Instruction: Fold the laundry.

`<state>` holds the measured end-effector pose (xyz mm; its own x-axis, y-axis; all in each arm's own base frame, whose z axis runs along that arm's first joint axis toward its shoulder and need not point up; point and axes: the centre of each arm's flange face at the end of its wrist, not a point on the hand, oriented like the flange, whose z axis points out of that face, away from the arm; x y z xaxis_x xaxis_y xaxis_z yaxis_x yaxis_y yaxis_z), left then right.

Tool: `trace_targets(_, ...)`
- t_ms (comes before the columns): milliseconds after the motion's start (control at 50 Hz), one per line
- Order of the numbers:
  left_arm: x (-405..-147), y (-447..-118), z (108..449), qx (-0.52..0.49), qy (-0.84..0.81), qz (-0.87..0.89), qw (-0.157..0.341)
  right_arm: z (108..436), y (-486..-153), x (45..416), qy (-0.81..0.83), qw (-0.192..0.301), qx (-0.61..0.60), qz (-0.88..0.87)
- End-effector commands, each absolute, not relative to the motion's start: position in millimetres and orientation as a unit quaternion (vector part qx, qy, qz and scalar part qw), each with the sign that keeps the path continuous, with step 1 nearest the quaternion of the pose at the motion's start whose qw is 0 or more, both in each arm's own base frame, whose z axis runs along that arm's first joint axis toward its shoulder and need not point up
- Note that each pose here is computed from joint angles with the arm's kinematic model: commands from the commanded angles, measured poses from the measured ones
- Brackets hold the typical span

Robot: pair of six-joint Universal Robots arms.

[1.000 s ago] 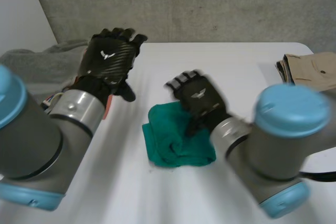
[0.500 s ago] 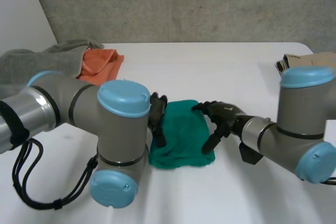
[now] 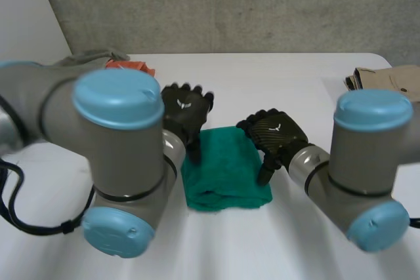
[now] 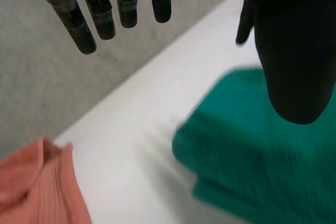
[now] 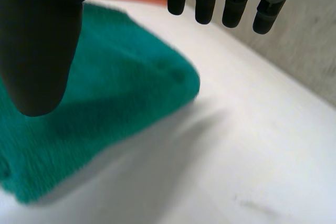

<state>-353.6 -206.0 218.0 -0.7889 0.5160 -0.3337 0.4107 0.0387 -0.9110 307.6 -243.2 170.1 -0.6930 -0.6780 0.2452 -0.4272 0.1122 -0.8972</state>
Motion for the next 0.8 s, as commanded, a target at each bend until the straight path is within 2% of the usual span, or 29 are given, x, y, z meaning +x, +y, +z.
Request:
trace_targets(20,-350.7,-202.4,249.2,-0.341,-0.688,0.631,0.109,158.5,-191.1,309.4,0.693,0.142,-0.402,-0.581)
trace_targets(120,-346.1,-206.5,255.3,-0.349,-0.681,0.630,0.134,140.1,-172.6,314.3,0.680,0.151,-0.417,-0.584)
trace_targets(240,-345.6,-207.3,254.3,-0.347,-0.683,0.628,0.136,114.1,-175.0,318.2,0.676,0.144,-0.429,-0.581)
trace_targets(480,-345.9,-208.5,249.8,-0.340,-0.691,0.622,0.142,101.7,-187.5,324.5,0.644,0.112,-0.452,-0.607)
trace_targets(800,-345.2,-208.6,249.2,-0.338,-0.692,0.621,0.143,103.2,-207.1,340.0,0.624,0.110,-0.445,-0.633)
